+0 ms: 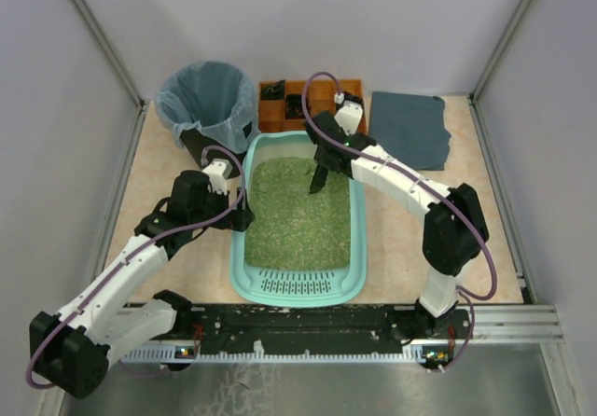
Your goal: Clean the litter box
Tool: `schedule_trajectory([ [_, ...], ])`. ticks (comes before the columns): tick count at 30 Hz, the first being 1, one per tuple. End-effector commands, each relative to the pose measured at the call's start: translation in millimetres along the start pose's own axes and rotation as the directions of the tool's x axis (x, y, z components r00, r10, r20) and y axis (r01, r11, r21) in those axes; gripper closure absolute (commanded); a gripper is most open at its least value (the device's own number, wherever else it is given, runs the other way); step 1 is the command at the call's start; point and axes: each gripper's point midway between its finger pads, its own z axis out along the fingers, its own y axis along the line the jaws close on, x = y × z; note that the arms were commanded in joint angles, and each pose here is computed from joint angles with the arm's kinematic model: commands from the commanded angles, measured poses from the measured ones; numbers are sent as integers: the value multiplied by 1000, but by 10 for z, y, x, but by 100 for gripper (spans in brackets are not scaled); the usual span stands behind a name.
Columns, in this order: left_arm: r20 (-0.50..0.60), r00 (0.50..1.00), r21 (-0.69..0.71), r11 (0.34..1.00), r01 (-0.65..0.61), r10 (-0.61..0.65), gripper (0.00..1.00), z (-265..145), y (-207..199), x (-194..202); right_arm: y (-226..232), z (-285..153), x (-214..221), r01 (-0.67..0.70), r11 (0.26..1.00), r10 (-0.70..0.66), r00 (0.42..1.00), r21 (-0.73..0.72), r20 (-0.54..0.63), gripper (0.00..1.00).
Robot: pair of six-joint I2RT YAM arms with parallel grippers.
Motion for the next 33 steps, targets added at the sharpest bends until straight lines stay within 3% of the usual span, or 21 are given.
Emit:
schedule_trajectory([
  [1, 0, 1000, 10, 1000, -10, 10, 2, 0, -24, -10, 237, 28, -41, 32, 992, -28, 999, -119, 37, 100],
  [9, -1, 1000, 12, 1000, -9, 9, 2, 0, -28, -7, 294, 205, 141, 24, 984, -29, 999, -174, -23, 100],
  [17, -3, 1000, 12, 1000, -8, 8, 2, 5, -26, -4, 367, 354, 345, -94, 941, 28, 978, -324, -205, 100],
  [33, -11, 1000, 19, 1000, -9, 9, 6, 16, -40, 8, 676, 285, 751, -170, 864, -20, 929, -474, -370, 100],
])
